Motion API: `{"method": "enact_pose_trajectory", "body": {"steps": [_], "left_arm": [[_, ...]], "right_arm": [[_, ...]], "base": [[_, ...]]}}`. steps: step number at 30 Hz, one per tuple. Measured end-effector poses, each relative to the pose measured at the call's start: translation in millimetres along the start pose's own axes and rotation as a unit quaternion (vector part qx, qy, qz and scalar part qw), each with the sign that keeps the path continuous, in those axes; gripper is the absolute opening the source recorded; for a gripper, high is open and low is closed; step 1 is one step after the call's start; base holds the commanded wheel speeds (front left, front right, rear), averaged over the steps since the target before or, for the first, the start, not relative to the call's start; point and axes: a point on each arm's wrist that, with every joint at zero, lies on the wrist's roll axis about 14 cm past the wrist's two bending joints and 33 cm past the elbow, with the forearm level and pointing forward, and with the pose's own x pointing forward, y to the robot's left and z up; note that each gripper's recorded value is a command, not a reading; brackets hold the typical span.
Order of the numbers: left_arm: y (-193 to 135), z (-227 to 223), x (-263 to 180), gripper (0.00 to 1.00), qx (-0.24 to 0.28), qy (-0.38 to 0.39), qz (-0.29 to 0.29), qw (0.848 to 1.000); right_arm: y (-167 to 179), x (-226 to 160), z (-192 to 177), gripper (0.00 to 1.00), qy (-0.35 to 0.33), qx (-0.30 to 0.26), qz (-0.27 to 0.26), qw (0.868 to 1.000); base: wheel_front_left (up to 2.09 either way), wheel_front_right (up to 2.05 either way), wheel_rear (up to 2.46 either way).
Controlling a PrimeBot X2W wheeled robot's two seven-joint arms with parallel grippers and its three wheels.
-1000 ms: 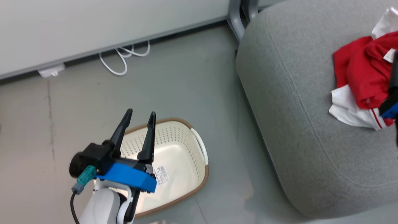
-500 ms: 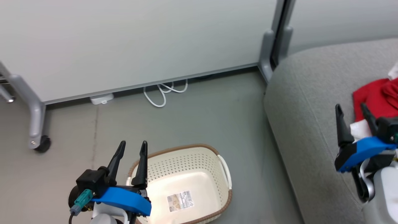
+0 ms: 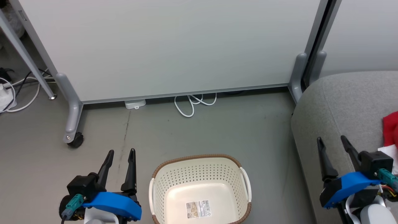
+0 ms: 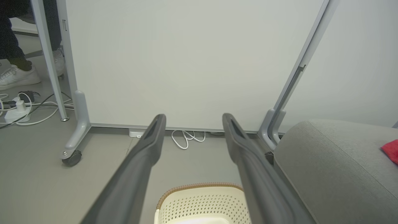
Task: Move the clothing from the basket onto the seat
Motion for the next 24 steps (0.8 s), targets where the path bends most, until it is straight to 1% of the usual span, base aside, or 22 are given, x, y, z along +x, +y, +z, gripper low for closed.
{"method": "enact_pose_trajectory", "body": {"steps": [4, 9, 24], "left_arm": [[10.6, 1.7, -5.1, 1.0, -0.001, -0.003, 0.017, 1.0], [17.0, 1.2, -7.8, 1.0, -0.002, -0.002, 0.027, 1.0], [13.2, -3.1, -5.5, 1.0, 0.0, 0.005, 0.021, 1.0]], "right_arm": [[15.6, -4.6, -7.0, 1.0, 0.009, 0.003, 0.018, 1.0], [26.1, -5.8, -8.0, 1.0, 0.01, 0.012, 0.029, 0.999], [26.6, -10.1, -11.2, 1.0, 0.012, 0.026, 0.027, 0.999]], "base": [[0.0, 0.0, 0.0], [0.0, 0.0, 0.0], [0.0, 0.0, 0.0]]}}
